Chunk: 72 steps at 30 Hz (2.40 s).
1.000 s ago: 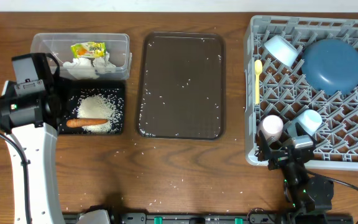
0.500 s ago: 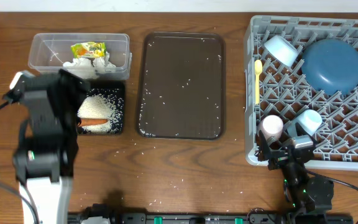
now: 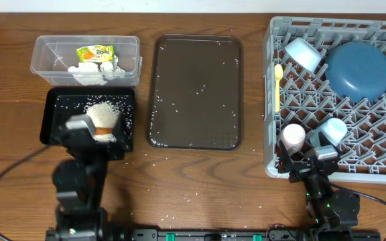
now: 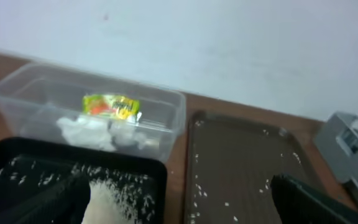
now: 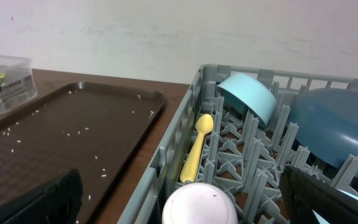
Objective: Sort waste into correct bins and load items into the dishwasher rack
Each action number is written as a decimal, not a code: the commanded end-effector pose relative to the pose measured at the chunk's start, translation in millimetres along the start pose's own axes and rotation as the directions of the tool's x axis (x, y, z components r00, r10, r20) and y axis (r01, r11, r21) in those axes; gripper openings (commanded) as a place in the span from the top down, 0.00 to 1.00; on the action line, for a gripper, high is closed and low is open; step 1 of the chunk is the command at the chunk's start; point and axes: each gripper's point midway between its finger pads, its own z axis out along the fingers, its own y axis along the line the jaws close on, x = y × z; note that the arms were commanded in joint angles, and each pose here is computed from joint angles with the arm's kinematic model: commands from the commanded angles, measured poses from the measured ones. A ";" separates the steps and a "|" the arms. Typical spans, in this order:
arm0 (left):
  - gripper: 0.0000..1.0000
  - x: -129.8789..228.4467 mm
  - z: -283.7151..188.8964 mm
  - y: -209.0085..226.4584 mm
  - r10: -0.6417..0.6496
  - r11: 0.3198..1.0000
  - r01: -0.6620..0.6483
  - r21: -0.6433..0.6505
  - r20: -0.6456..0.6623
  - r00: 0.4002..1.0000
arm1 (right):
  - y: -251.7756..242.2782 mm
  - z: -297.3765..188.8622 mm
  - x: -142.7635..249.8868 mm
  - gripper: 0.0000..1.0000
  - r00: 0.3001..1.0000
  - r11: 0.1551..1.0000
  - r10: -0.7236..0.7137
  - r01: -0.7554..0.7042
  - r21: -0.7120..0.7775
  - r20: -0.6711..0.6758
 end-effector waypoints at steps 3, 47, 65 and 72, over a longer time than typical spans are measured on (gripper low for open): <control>0.04 29.4 -4.8 -10.6 0.134 0.987 -0.141 0.072 0.096 0.986 | 6.3 -0.1 0.4 0.01 1.000 0.999 0.016 -0.015 -0.028 0.002; 0.04 89.0 -9.0 30.2 0.235 0.967 -0.233 -0.103 0.010 0.972 | 6.3 -0.1 0.4 0.01 1.000 0.999 0.016 -0.015 -0.028 0.002; 0.04 89.0 -9.0 30.2 0.235 0.967 -0.233 -0.103 0.010 0.972 | 6.3 -0.1 0.4 0.01 1.000 0.999 0.016 -0.015 -0.028 0.002; 0.04 89.0 -9.0 30.2 0.235 0.967 -0.233 -0.102 0.010 0.972 | 6.3 -0.1 0.4 0.01 1.000 0.999 0.016 -0.015 -0.028 0.002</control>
